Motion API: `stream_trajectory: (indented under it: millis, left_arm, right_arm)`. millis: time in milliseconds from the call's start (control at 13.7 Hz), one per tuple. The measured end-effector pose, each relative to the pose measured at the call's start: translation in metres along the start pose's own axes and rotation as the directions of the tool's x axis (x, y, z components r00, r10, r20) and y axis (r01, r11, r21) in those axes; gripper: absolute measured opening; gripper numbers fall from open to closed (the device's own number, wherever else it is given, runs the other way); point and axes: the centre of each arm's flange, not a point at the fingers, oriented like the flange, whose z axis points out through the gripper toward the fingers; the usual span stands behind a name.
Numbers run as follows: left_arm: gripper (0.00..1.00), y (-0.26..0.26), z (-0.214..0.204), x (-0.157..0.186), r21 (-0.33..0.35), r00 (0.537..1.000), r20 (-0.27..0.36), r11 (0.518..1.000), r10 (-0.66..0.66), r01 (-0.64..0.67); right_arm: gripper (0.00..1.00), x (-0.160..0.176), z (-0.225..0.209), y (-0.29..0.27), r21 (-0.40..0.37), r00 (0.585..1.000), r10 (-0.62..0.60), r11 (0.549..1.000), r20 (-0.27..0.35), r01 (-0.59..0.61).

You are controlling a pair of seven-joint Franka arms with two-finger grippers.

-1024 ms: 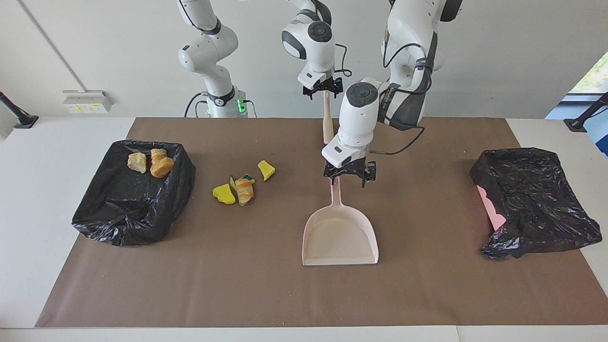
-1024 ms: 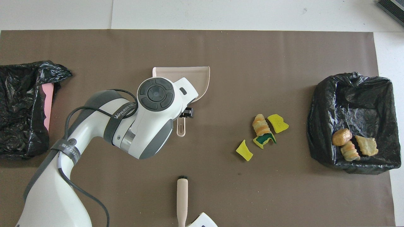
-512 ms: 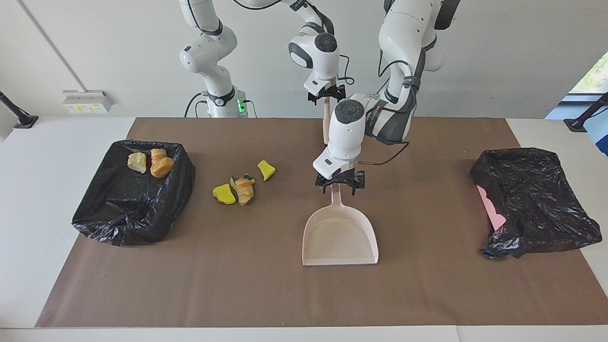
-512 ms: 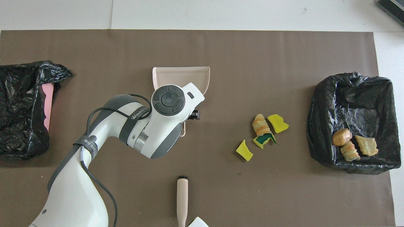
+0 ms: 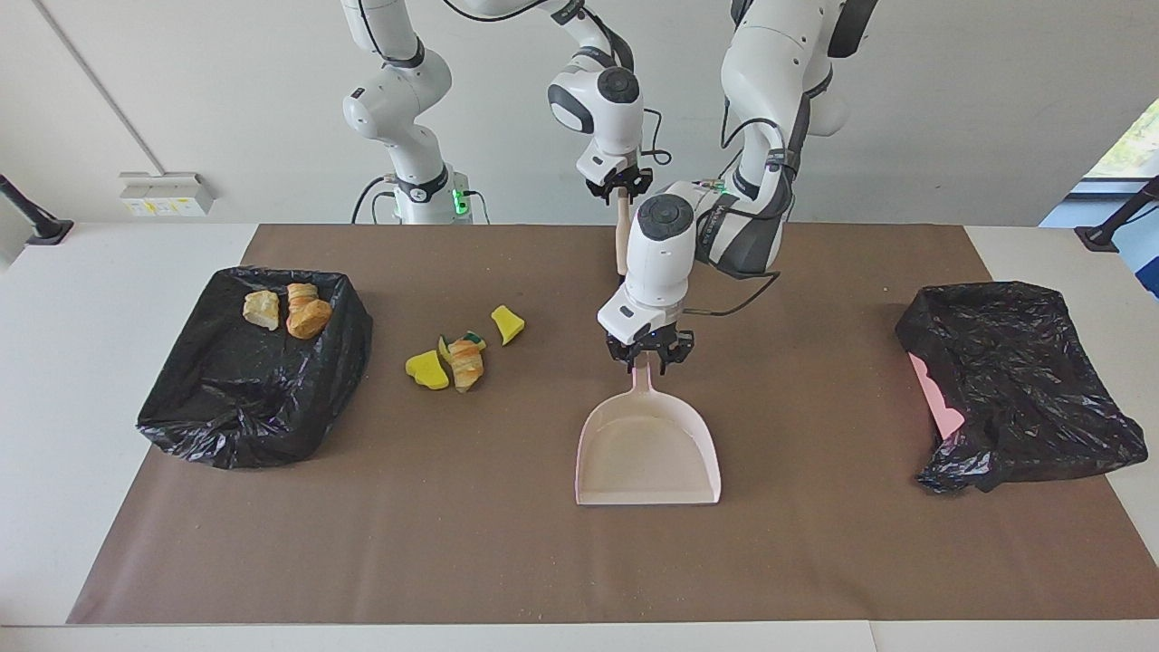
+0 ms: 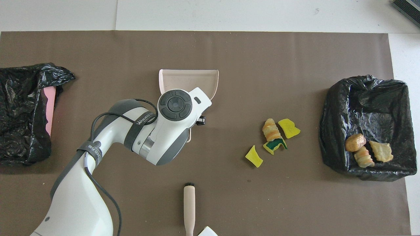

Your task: Sweep and dump trash in bin

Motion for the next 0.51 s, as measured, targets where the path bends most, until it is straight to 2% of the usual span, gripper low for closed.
stream_trajectory:
  millis: [73,366,512]
  left_arm:
    - [0.33,0.0,0.0,0.0,0.0,1.0,0.0,1.0,0.0,0.0]
    - [0.31,-0.007,-0.006,0.004,0.0,1.0,-0.011,1.0,0.004,-0.004]
    - [0.31,-0.017,-0.022,0.006,0.004,0.998,-0.017,0.998,0.058,-0.057]
  right_arm:
    - [0.26,0.001,0.0,0.0,0.001,1.0,0.004,1.0,0.0,-0.004]
    - [0.26,0.002,0.0,0.0,0.001,1.0,0.006,1.0,0.0,-0.006]
    - [0.26,0.002,0.0,0.0,0.001,1.0,0.006,1.0,0.0,-0.006]
